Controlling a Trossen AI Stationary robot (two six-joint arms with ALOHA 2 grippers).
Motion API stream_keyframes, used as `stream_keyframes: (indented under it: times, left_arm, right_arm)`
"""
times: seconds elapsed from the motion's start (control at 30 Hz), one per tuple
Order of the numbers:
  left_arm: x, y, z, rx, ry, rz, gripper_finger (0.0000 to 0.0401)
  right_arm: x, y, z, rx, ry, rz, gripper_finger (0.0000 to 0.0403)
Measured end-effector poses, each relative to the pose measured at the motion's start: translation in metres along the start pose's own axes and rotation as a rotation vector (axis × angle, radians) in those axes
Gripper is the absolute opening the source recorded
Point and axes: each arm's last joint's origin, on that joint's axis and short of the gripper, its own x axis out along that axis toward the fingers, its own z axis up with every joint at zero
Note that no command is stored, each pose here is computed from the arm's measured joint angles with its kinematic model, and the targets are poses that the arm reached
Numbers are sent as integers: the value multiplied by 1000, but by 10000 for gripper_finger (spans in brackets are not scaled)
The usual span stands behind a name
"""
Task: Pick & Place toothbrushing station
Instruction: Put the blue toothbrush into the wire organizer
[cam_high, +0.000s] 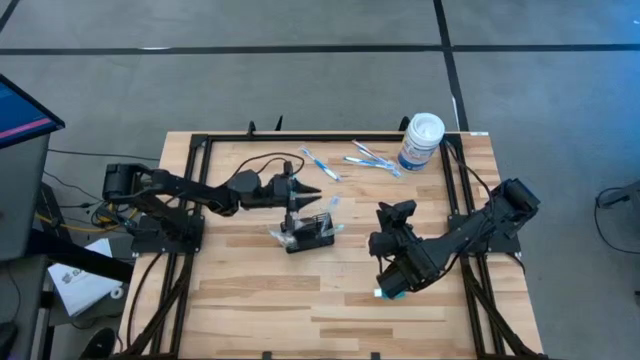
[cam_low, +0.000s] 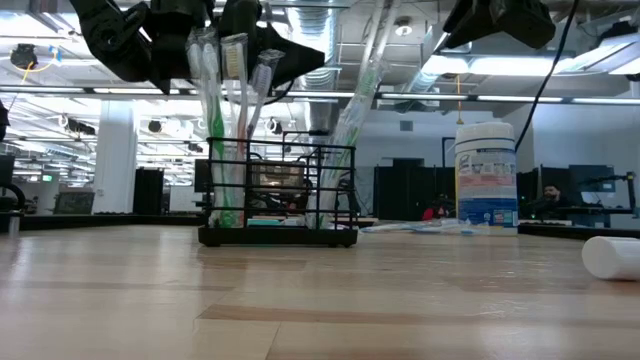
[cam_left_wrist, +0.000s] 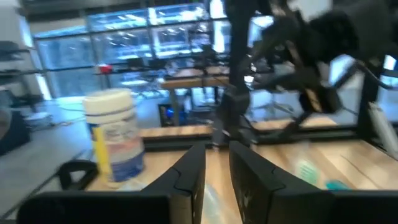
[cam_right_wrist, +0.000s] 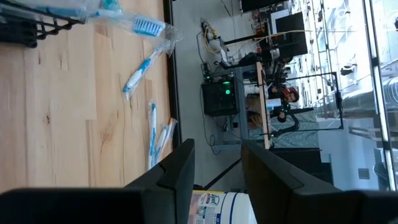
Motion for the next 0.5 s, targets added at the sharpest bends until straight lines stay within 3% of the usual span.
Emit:
stream_keyframes:
  times: [0.3, 0.5]
  left_arm:
    - [-1, 1, 2, 5, 5, 17, 54]
    - [-3, 22, -1, 15, 35, 223, 49]
  right_arm:
    - [25, 14, -25, -11, 78, -65, 120]
    - [33, 7, -49, 95, 99, -80, 120]
